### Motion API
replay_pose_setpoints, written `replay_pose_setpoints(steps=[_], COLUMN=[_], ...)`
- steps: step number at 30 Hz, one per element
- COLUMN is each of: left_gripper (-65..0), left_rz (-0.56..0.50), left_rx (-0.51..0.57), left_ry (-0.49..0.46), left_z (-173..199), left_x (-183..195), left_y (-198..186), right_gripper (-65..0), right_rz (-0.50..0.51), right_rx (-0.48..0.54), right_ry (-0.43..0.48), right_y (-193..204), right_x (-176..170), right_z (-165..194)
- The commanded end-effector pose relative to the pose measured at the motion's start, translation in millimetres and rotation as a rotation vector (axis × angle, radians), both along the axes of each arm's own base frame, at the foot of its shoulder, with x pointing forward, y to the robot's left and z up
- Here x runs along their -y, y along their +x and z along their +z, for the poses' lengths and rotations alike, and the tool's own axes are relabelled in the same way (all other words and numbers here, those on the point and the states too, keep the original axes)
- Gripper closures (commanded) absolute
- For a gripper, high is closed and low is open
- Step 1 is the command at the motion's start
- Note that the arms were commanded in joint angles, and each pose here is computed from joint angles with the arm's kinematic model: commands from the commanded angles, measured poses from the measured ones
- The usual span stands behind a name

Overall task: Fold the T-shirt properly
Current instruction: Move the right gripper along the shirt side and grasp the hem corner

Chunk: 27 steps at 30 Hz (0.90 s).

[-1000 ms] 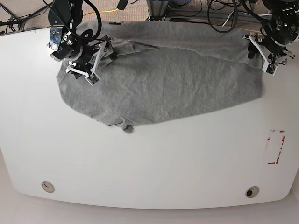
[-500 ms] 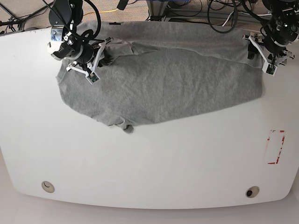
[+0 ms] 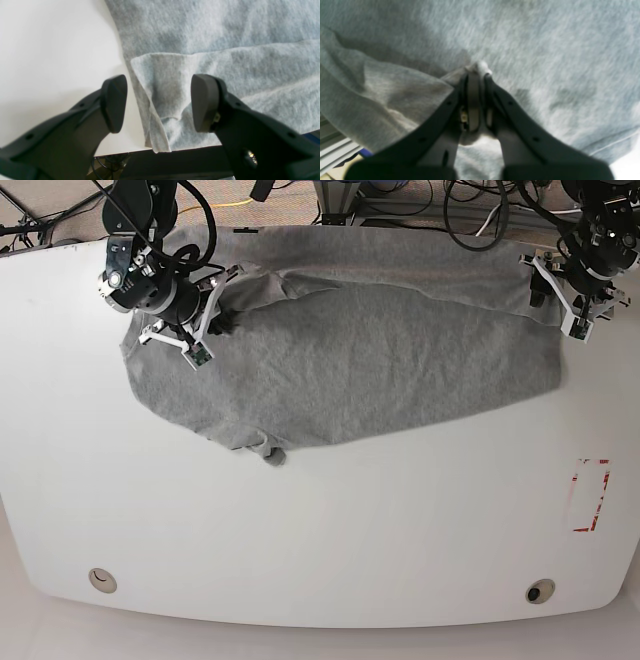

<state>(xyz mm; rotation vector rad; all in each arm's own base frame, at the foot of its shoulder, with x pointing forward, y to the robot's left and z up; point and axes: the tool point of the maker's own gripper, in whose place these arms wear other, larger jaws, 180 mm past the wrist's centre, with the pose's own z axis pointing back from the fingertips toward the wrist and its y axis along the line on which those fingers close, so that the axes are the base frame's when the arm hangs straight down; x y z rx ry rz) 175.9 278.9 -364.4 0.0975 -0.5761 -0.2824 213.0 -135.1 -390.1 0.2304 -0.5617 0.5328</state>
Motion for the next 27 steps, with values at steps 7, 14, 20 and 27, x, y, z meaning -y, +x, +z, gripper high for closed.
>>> replay_pose_setpoints(steps=[7, 14, 20, 27], left_gripper=[-37.4, -37.4, -37.4, -37.4], left_rz=[-0.028, -0.028, -0.029, -0.03], left_rx=[0.021, 0.019, 0.018, 0.022], left_ry=[0.002, 0.002, 0.003, 0.002], left_z=[4.9, 4.6, 4.6, 5.2], left_x=[4.3, 4.3, 4.0, 4.5], left_y=[4.3, 3.8, 3.3, 5.0], right_gripper=[0.0, -13.5, -37.3, -43.0], right_rz=[-0.001, -0.023, -0.019, -0.062], right_rx=[0.114, 0.083, 0.097, 0.155], right_ry=[0.116, 0.135, 0.107, 0.067], right_y=[33.7, 48.9, 56.2, 77.0], right_x=[-17.4, -13.7, -2.3, 24.0], right_z=[29.4, 17.2, 20.8, 36.9])
